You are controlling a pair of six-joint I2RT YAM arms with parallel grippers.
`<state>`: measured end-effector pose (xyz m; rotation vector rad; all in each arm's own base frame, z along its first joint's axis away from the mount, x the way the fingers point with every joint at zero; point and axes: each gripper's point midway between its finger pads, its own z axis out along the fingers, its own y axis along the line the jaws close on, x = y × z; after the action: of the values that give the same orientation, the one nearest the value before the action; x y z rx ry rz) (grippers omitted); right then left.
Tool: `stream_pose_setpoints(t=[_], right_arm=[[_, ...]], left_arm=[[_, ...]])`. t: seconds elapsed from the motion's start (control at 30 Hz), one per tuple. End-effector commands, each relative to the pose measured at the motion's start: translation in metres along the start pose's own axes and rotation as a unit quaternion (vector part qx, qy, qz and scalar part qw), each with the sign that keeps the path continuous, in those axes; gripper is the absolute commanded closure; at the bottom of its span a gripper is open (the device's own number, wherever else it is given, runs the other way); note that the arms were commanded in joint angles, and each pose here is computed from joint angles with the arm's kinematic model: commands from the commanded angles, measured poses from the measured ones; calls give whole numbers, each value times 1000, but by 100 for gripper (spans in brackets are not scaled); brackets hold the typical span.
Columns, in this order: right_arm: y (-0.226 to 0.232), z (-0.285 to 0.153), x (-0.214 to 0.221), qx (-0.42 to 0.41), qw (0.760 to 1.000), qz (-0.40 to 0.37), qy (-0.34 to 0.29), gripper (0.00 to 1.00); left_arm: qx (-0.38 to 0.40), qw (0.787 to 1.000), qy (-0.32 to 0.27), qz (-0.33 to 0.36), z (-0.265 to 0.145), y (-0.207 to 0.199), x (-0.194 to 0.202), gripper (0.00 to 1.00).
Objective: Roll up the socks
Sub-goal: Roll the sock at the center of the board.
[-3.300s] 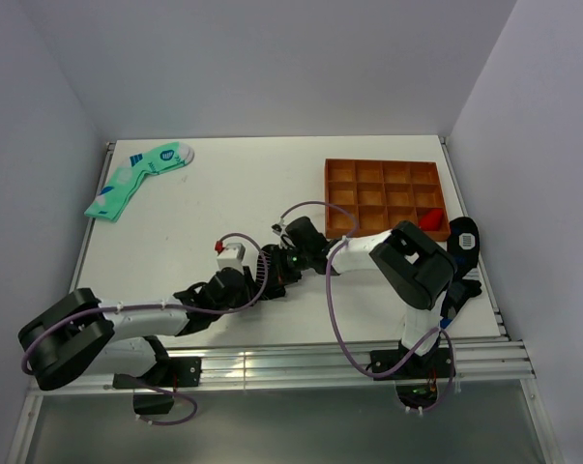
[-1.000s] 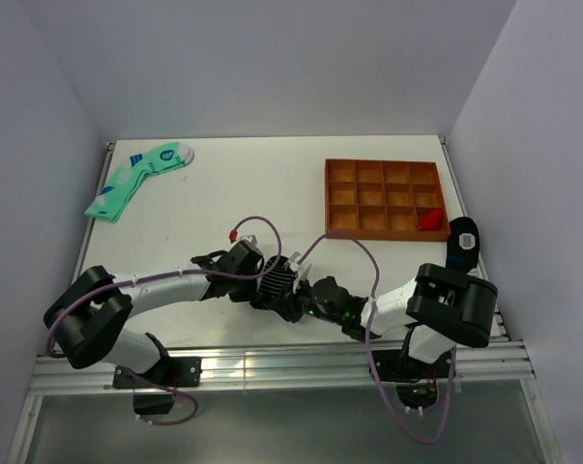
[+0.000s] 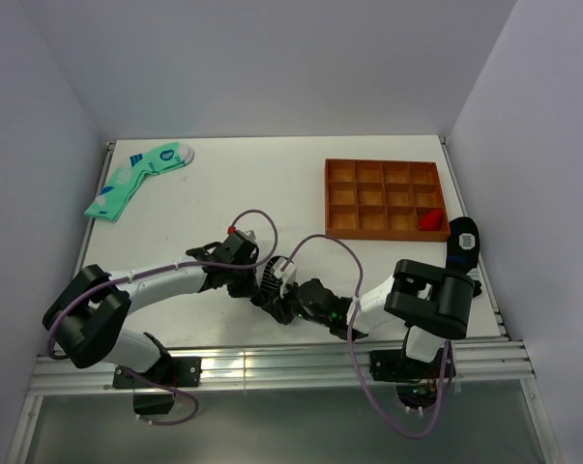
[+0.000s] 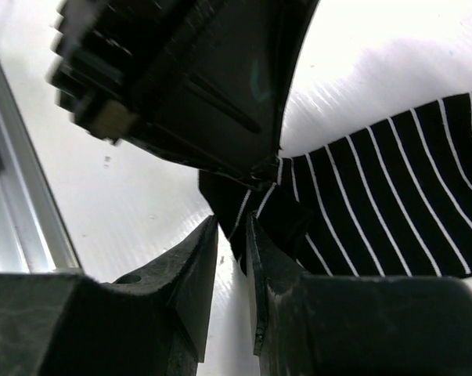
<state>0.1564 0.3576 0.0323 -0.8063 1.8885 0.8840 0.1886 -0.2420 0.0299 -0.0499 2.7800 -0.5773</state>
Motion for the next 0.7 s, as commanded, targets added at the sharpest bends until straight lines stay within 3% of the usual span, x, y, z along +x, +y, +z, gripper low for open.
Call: stream_pose_setpoints(t=[0.0,0.2,0.47,0.67], right_arm=[[-6,6,-8,21,999,-19,-15,71],[-12,4,-5,32,999,-25,-16,66],[-11,-3,-3,33,999,-33,-26,51],[-13,-2,5,41,998,-38,-18,50]], left_arm=[[19,1000,-1,14,-3,-11,-8,100],[23,1000,0,12,-4,-12,-8,100],[36,999,7,6,-4,-14,-8,100],[46,999,13,-3,-5,-16,-9,100]])
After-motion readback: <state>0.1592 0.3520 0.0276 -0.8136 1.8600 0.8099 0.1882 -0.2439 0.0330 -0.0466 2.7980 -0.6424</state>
